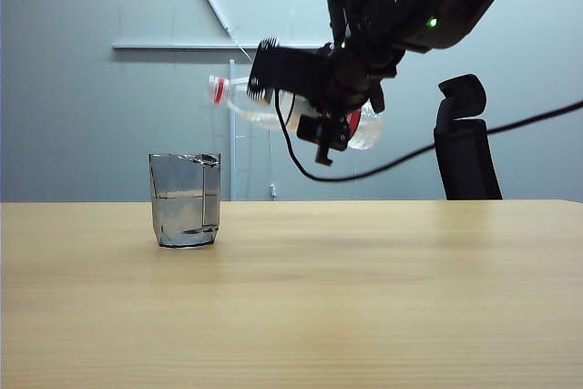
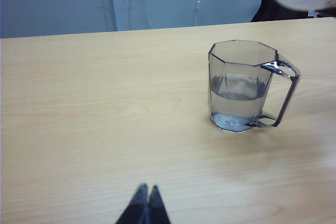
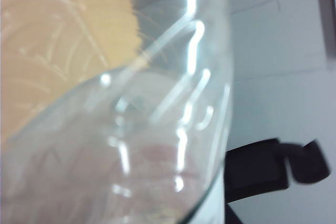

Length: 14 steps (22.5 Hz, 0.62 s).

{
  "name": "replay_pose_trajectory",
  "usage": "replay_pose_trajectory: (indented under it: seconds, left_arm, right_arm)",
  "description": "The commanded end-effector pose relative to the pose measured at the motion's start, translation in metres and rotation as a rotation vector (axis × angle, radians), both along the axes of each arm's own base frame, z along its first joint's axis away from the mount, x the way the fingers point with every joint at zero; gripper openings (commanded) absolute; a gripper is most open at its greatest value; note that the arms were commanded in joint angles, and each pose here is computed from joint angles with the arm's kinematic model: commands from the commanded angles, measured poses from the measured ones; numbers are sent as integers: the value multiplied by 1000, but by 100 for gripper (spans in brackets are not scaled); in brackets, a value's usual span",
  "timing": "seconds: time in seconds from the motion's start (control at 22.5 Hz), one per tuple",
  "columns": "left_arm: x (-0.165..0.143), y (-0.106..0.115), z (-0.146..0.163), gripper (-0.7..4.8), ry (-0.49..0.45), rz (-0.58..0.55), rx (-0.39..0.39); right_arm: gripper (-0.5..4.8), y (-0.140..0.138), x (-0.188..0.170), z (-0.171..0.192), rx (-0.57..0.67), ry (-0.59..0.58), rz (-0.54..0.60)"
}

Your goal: Pick up the mineral water bottle on the table and pour water into the mug until it's half full.

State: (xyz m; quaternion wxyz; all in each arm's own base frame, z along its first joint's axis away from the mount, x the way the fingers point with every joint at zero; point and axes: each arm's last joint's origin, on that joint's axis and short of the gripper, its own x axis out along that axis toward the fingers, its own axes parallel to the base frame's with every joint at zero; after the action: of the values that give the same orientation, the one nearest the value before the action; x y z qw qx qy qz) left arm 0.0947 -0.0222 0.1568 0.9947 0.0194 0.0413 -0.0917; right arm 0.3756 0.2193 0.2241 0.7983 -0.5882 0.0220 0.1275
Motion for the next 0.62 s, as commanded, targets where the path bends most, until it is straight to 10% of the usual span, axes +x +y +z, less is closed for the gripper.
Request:
replay_pose_trajectory:
  seconds: [0.04,0.62]
  left_arm:
    - [0,0,2,-2,-14,1,-7]
    - [0,0,2,-2,-15,1,-7]
  right_arm:
    - [274,-3,-7,30,260,-24,-27]
    - [273,-21,-26,62,1147,305,100]
